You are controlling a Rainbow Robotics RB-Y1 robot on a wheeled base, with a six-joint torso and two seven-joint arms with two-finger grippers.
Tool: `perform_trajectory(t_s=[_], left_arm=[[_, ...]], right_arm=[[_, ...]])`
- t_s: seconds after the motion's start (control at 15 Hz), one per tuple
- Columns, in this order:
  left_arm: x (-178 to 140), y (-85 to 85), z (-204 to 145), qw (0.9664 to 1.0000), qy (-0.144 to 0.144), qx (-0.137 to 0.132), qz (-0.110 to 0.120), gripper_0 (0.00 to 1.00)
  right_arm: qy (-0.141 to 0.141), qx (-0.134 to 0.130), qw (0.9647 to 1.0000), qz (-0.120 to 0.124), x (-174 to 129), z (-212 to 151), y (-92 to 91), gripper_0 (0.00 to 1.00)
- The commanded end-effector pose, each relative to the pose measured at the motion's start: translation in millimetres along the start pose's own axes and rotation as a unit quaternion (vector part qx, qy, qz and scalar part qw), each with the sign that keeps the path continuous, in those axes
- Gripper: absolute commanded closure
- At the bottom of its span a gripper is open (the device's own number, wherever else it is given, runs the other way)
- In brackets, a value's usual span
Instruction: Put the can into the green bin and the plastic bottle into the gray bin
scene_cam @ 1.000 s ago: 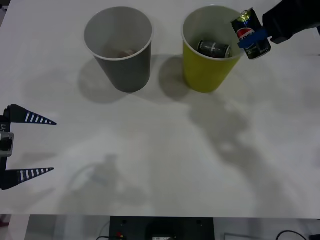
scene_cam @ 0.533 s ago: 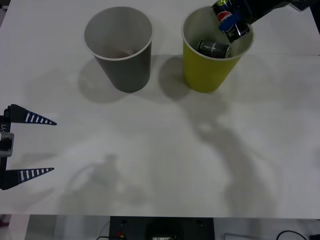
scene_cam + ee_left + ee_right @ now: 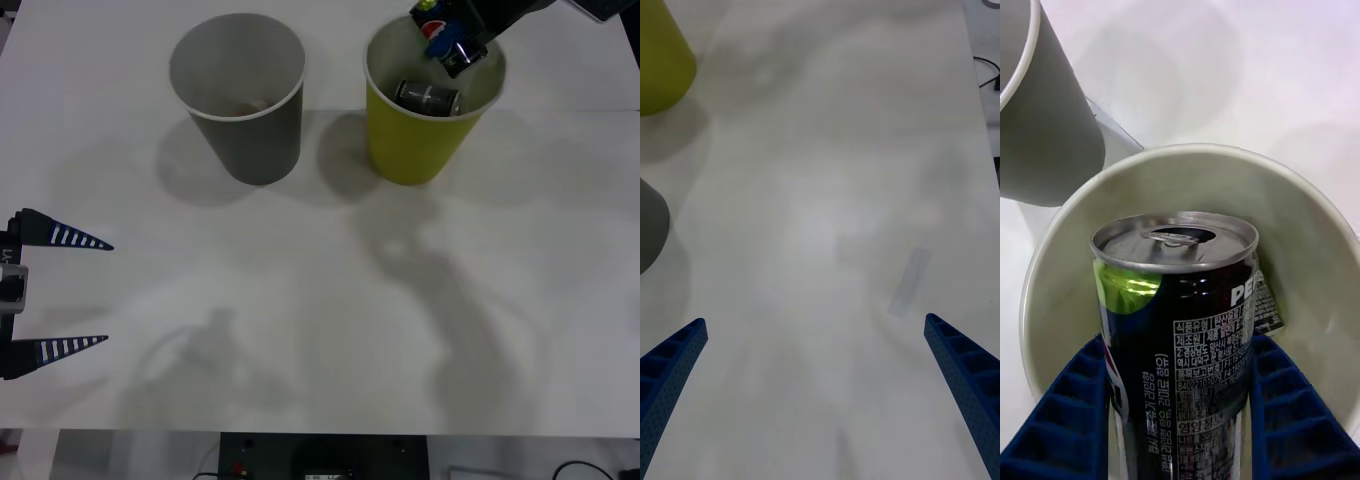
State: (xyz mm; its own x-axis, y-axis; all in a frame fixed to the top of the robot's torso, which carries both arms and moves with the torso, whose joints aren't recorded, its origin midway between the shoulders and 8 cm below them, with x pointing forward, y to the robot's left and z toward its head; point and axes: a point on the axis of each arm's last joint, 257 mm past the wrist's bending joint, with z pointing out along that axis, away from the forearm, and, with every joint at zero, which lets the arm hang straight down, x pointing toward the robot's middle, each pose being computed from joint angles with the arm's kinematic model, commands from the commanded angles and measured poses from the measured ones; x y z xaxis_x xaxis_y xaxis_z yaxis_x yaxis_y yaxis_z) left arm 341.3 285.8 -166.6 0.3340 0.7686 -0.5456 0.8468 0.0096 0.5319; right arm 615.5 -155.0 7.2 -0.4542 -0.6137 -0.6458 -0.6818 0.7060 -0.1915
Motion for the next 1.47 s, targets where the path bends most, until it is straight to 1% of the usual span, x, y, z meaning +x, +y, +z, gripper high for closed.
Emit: perform_trajectory(t_s=[0.07,0.13,0.2,0.27,0.4,0.47,0.53,0.67,0.8,0.93,1.0,1.07,1.2,1.4,1.47], left_arm=[[0.0,0.0,0.0,1.0000,0.000,0.000,0.000,0.00],[0.0,0.0,0.0,1.0000,0.000,0.000,0.000,0.00],[0.0,0.0,0.0,1.0000,0.000,0.000,0.000,0.00],[0.0,0.0,0.0,1.0000,0.000,0.000,0.000,0.00],[0.0,0.0,0.0,1.0000,0.000,0.000,0.000,0.00],[0.0,0.0,0.0,1.0000,0.000,0.000,0.000,0.00],[0.0,0.0,0.0,1.0000,0.000,0.000,0.000,0.00],[0.0,0.0,0.0,1.0000,0.000,0.000,0.000,0.00],[0.0,0.0,0.0,1.0000,0.000,0.000,0.000,0.00],[0.0,0.0,0.0,1.0000,0.000,0.000,0.000,0.00],[0.0,0.0,0.0,1.0000,0.000,0.000,0.000,0.00],[0.0,0.0,0.0,1.0000,0.000,0.000,0.000,0.00],[0.0,0.0,0.0,1.0000,0.000,0.000,0.000,0.00],[0.0,0.0,0.0,1.0000,0.000,0.000,0.000,0.00],[0.0,0.0,0.0,1.0000,0.000,0.000,0.000,0.00]], right_arm=[[-0.002,-0.002,0.9999,-0.012,1.2,-4.7,-2.8,0.00],[-0.003,-0.003,0.9997,-0.024,1.7,-5.2,-2.7,0.00],[-0.004,-0.005,0.9996,-0.026,1.7,-6.4,-3.3,0.00],[-0.006,-0.014,0.9996,-0.024,1.9,-10.7,-0.7,0.00],[-0.011,-0.039,0.9990,-0.021,7.7,-25.8,0.5,0.00],[-0.016,-0.059,0.9981,-0.012,12.3,-34.8,3.0,0.00],[-0.020,-0.073,0.9971,-0.010,18.0,-42.1,5.0,0.00],[-0.033,-0.085,0.9955,-0.025,26.1,-54.8,11.0,0.00],[-0.050,-0.090,0.9939,-0.039,38.6,-65.8,15.6,0.00],[-0.063,-0.085,0.9923,-0.065,55.9,-77.2,20.3,0.00],[-0.067,-0.080,0.9907,-0.087,66.1,-80.8,21.0,0.00],[-0.071,-0.080,0.9886,-0.106,77.4,-81.8,22.9,0.00],[-0.083,-0.080,0.9840,-0.136,102.3,-86.0,24.3,0.00],[-0.093,-0.073,0.9776,-0.174,130.5,-92.2,25.2,0.00],[-0.095,-0.074,0.9762,-0.181,140.9,-93.3,26.4,0.00]])
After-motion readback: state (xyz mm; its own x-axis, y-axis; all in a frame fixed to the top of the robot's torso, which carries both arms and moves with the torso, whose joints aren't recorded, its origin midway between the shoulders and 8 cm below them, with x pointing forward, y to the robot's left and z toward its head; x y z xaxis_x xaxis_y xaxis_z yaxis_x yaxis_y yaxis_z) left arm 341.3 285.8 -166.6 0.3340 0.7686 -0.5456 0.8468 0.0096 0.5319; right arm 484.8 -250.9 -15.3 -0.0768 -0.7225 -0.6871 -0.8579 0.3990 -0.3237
